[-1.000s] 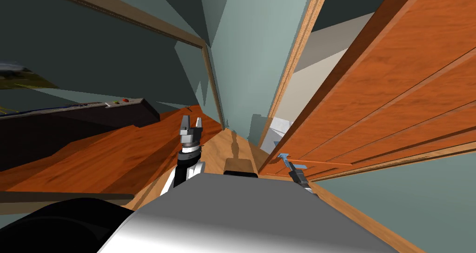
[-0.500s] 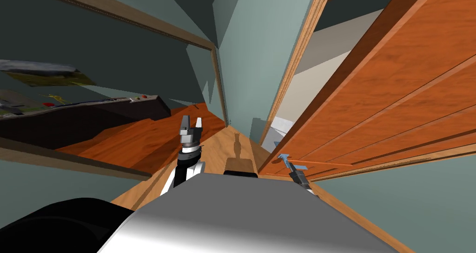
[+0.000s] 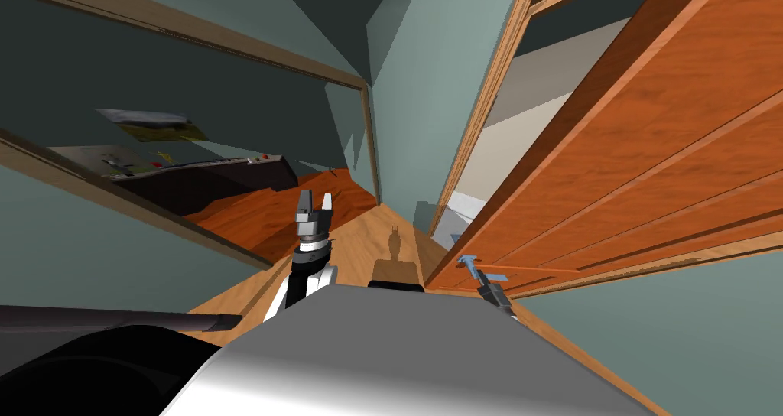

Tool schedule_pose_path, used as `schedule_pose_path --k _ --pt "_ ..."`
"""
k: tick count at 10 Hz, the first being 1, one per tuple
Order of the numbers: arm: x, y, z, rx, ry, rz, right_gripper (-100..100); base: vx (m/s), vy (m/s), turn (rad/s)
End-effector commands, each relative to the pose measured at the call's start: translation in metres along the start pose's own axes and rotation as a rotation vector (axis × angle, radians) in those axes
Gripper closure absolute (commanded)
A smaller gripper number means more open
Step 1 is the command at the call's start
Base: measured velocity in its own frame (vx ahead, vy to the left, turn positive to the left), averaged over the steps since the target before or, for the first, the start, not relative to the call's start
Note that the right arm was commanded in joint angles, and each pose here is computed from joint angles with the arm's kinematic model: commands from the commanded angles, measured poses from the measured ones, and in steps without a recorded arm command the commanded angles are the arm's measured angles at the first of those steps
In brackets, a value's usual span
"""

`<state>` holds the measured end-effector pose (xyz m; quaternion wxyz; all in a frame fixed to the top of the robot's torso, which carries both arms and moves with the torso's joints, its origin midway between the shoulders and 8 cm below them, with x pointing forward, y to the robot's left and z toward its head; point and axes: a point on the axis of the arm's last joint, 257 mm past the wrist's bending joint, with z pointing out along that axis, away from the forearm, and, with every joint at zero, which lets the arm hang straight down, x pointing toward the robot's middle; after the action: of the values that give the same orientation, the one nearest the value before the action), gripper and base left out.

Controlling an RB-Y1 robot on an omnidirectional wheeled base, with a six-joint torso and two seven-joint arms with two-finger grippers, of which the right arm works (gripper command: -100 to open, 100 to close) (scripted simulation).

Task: Pull the door open

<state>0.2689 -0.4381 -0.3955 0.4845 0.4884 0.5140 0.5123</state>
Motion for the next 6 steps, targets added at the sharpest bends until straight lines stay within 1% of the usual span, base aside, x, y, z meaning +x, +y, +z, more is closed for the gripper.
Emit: schedule_pose_path --k 1,2,3,4,6 --pt "-0.0031 0.0027 -0.0029 -0.005 0.002 -0.003 100 -0.211 -0.089 0.164" --pt "-0.0033 0.0030 -0.0040 -0.005 0.003 -0.004 100 -0.215 -0.057 0.137" --pt "0.0011 0.0012 -0.0019 -0.004 0.008 0.001 100 -0.089 -0.015 0.029" --pt "0.0013 0.0003 -0.0026 -0.001 0.011 0.002 100 -0.143 -0.027 0.156" --pt "0.0005 0.0007 -0.0026 -0.002 0.013 0.001 100 -0.218 -0.065 0.168"
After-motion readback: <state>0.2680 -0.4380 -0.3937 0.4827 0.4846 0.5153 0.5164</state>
